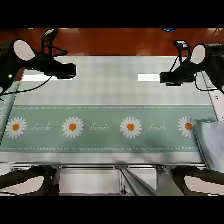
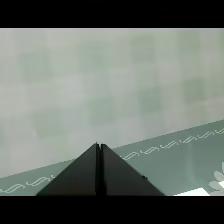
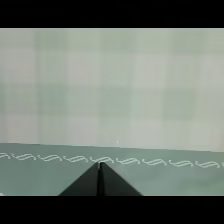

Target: Fold the shirts.

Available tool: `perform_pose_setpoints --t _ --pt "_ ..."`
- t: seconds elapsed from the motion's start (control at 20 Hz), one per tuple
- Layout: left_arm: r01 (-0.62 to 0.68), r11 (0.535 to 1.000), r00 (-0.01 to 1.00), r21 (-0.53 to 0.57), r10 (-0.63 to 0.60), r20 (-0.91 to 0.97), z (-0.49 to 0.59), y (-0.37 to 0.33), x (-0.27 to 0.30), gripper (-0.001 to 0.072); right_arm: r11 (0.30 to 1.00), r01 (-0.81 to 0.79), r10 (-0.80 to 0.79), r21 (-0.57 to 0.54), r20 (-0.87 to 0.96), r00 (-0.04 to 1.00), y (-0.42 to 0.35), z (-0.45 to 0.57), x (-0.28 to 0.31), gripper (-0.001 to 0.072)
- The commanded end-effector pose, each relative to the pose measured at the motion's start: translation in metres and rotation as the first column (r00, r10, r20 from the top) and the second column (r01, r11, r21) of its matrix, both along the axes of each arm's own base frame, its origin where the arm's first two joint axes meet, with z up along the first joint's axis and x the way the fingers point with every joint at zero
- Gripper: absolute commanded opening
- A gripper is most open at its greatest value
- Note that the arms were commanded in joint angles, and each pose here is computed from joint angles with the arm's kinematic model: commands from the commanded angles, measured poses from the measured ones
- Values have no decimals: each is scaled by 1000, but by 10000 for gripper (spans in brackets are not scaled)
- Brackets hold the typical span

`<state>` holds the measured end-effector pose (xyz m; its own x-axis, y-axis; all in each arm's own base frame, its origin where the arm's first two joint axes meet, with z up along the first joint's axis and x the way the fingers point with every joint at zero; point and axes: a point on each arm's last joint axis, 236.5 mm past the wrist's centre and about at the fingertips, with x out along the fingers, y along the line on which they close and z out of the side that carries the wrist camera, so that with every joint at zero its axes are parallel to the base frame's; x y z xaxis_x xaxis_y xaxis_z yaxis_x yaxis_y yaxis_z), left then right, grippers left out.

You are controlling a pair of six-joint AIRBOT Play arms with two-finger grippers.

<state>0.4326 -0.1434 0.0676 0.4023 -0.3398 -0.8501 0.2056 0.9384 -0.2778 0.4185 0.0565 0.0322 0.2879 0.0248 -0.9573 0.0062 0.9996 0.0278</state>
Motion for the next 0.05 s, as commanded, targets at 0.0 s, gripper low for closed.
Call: perform_pose_setpoints --t 0.0 --pt "1 1000 1000 1 -1 -2 -1 0 0 18 1000 0 0 -1 0 1000 0 0 0 22"
